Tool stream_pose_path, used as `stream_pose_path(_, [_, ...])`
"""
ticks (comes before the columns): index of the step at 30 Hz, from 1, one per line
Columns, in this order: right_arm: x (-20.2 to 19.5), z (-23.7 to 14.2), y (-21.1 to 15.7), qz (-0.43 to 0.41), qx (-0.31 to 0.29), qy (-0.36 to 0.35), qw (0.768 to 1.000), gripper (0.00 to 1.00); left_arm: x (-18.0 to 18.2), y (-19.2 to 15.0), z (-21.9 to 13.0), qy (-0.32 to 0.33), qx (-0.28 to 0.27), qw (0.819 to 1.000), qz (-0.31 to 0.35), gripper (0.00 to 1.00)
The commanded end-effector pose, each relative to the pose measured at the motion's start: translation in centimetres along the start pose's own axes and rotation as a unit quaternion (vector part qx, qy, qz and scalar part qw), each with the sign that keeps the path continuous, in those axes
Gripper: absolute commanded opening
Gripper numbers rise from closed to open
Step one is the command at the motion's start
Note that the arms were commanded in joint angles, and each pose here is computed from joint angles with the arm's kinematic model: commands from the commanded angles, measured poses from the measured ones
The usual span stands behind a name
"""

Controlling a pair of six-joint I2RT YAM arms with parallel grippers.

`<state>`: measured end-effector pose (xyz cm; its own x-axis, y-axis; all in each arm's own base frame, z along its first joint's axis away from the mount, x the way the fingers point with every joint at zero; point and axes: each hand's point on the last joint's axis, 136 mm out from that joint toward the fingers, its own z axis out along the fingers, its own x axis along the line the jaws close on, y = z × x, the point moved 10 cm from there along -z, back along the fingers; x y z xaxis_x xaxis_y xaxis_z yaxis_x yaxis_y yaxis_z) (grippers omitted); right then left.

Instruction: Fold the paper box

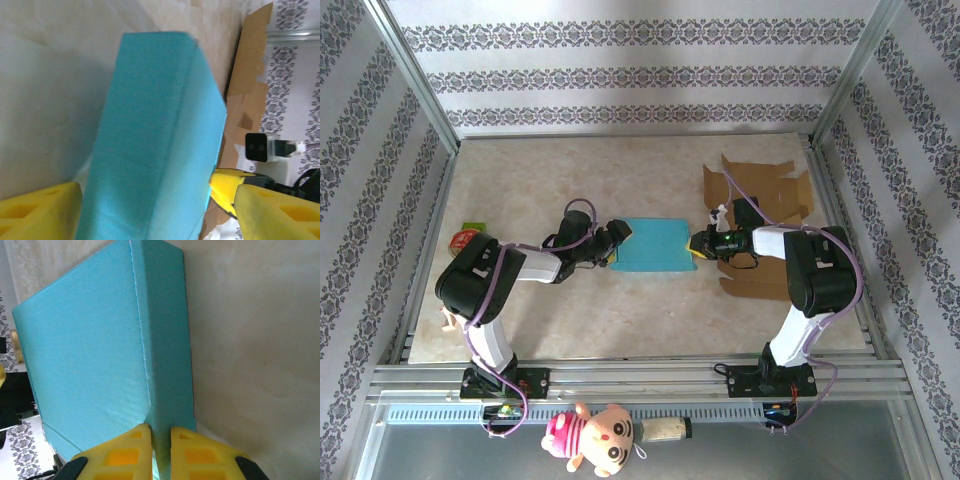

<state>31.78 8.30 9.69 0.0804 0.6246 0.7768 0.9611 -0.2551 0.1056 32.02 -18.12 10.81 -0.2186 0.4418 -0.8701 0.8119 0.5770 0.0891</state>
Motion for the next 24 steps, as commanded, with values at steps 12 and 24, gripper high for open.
stream_pose_path(12, [-0.4, 0.0, -0.1, 0.022, -0.005, -0.026, 0.999, 0.16, -2.7, -0.3, 0.7, -0.064, -0.020, 0.997, -0.047, 0.50])
stream_pose_path(24, [10.1, -6.3, -2.2, -0.200, -0.200, -0.105, 0.953, 0.70, -4.2, -0.3, -3.0, 0.007, -0.070, 0.994, -0.085, 0.43])
